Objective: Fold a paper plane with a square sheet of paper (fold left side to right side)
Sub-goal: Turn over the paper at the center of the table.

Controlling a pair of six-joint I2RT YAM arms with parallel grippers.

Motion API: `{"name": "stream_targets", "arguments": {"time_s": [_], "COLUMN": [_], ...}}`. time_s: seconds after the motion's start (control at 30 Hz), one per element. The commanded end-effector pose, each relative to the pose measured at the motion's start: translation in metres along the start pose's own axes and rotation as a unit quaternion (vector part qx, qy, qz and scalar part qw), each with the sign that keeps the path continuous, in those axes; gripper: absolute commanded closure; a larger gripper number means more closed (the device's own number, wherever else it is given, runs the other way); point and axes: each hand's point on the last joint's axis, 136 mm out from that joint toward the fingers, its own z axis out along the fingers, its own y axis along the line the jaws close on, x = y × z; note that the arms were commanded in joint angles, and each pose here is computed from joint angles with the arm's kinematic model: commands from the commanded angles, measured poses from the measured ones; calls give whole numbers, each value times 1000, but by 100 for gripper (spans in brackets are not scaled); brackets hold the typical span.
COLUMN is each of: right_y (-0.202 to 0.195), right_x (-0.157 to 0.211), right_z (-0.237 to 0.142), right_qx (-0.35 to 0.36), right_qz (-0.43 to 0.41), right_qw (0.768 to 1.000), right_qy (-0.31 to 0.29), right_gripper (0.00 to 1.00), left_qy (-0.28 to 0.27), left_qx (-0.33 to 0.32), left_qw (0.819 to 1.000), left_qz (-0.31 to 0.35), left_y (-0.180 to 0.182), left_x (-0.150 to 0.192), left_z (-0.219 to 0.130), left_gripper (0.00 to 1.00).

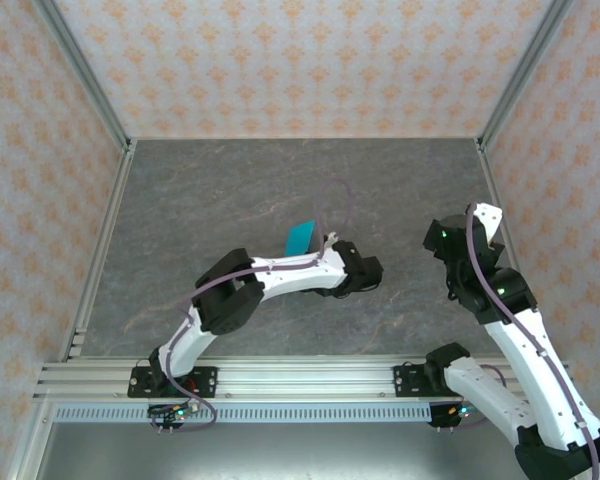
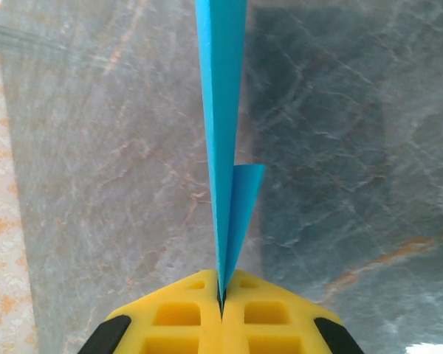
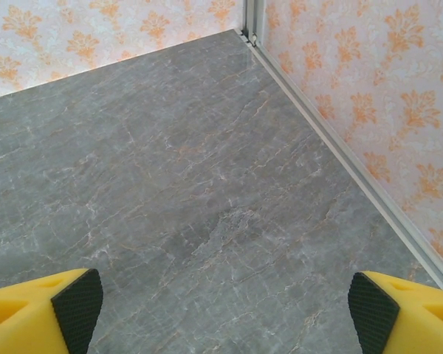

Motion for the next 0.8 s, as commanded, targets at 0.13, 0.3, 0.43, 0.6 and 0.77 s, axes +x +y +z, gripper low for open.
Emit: {"name": "stream_targets", "arguments": {"time_s": [0.13,0.3,0.43,0.6,0.77], "right_y": [-16,-14,-10,-2,10], "right_x": [5,10,13,15,21], "right_z": [-2,0,2,4,9], "right_qx": [32,28,18,3,-21], "right_qz": [-25,-25,-24,-24,-34], "right_qw": [999,999,999,999,998], "right_qy": [3,10,16,25,43], "right_gripper": [10,10,10,10,10], "left_qy": [58,70,69,62,25], "left_qx": [36,74,106,168,252], "left_qw": [996,993,990,983,967], "left_qz": [49,59,58,38,11], "left_y": [-38,-60,-73,-83,-77], "left_x": [6,1,-8,-24,-48], "left_z": [6,4,-1,-14,-46], "left_gripper": [96,87,76,57,47]}}
